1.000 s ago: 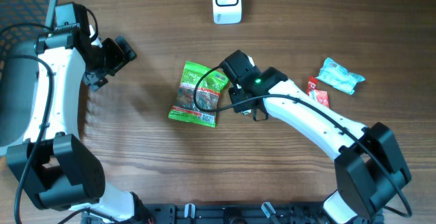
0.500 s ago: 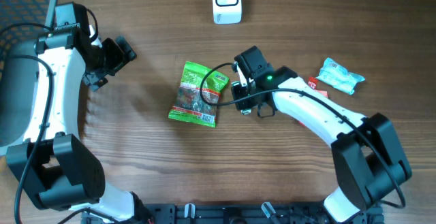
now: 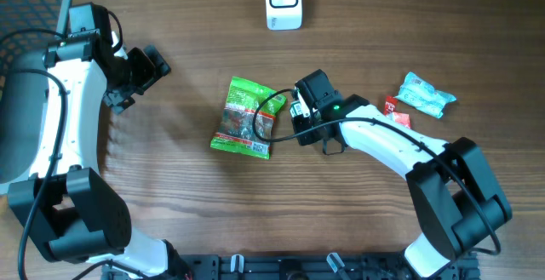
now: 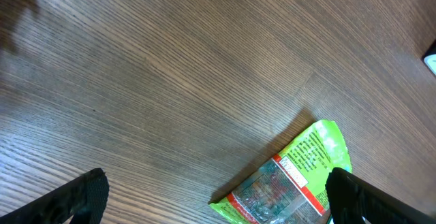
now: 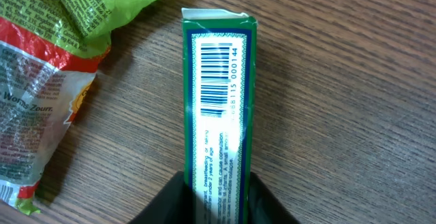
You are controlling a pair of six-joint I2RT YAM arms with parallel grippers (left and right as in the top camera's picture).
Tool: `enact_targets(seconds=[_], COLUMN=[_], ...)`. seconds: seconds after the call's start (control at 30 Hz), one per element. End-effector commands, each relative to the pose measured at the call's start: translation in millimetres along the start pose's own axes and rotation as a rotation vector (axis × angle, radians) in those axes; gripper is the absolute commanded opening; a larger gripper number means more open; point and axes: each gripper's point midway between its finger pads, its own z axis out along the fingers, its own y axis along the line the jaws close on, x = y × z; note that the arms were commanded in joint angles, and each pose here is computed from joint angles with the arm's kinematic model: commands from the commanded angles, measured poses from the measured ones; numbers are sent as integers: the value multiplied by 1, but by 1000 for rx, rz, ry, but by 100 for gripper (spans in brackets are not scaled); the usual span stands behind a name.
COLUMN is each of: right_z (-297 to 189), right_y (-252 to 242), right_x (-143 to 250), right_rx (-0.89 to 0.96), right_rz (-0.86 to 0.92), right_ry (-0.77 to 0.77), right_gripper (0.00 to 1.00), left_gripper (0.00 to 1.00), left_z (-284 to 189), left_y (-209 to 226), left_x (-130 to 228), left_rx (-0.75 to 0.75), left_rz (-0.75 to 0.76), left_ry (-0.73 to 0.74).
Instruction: Scan the item barcode
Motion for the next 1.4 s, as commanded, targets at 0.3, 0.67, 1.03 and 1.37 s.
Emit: enact_targets(seconds=[0.3, 0.67, 1.03, 1.37], right_z=[-71, -49, -17, -12], right_y=[-87, -118, -111, -81], right_x=[-13, 15, 32, 28], right_rx=[521, 700, 674, 594], right_rz=[16, 60, 18, -83], right_ry=[-125, -86, 6, 21], right_gripper=[22, 21, 29, 37], left_gripper=[100, 100, 100, 100], left_z=[3, 3, 3, 3], left_y=[1, 1, 1, 1], left_x=[2, 2, 2, 2], left_rx=[2, 2, 2, 2], left_rz=[5, 5, 5, 5], left_ry=[13, 13, 13, 13])
